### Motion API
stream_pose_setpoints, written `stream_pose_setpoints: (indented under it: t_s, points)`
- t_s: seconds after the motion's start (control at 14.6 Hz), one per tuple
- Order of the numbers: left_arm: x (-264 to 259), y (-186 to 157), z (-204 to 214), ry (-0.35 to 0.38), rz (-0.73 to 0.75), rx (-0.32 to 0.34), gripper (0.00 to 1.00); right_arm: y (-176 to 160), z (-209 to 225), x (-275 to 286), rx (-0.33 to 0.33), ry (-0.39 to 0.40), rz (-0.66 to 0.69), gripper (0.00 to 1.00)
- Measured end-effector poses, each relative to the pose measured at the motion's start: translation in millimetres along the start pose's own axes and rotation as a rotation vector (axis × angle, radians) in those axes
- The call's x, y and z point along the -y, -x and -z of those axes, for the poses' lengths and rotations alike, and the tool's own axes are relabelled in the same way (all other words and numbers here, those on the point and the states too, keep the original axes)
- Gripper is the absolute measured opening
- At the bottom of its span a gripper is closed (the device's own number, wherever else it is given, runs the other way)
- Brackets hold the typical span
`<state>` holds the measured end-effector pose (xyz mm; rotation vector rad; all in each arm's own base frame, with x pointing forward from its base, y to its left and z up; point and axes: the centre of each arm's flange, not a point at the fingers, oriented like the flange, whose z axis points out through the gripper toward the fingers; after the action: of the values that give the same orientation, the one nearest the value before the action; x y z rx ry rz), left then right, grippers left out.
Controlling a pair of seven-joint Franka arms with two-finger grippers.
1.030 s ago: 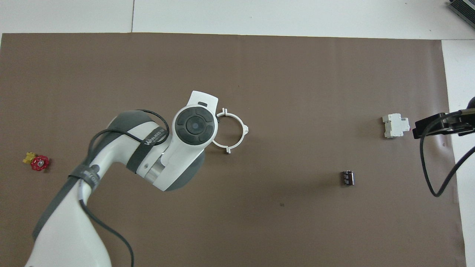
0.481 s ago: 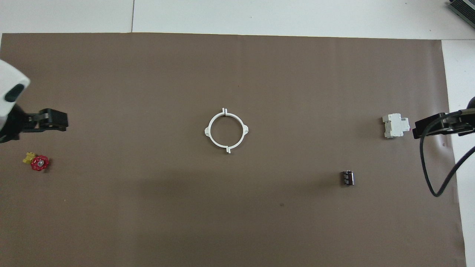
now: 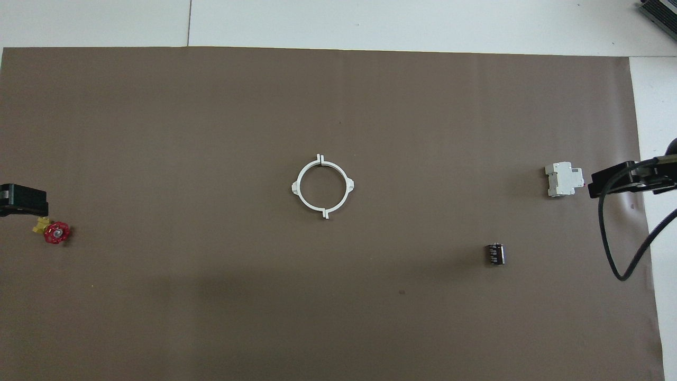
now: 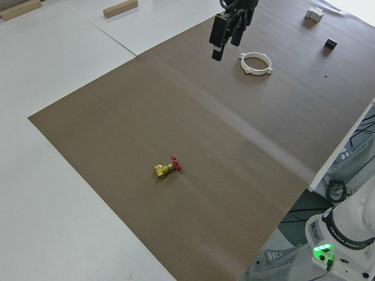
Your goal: Assemble drain pipe with both arms
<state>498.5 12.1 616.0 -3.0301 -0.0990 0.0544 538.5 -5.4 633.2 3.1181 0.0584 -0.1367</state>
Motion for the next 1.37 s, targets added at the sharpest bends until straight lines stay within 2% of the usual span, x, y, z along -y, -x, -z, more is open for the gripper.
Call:
stream_pose_setpoints:
  t_s: [0.41, 0.55, 0.82, 1.24, 1.37]
  points:
    - [5.0, -4.3, -9.1, 0.016, -0.002, 0.021, 1.00, 0.0, 0.0, -0.9, 0.000, 0.000, -0.002, 1.00]
    - [3.2, -14.7, -19.5, 0.047, 0.004, 0.049, 1.00, 0.0, 0.0, -0.9, 0.000, 0.000, -0.002, 1.00]
    - [0.7, -30.0, -32.0, 0.056, -0.037, 0.121, 1.00, 0.0, 0.0, -0.9, 0.000, 0.000, -0.003, 1.00]
    - [-41.0, -28.1, -47.7, 0.052, -0.169, 0.137, 1.00, 0.0, 0.0, -1.0, 0.000, 0.000, -0.003, 1.00]
    - [-47.4, -28.7, -36.9, 0.051, -0.179, 0.113, 1.00, 0.1, 0.0, -1.0, 0.000, 0.000, -0.004, 1.00]
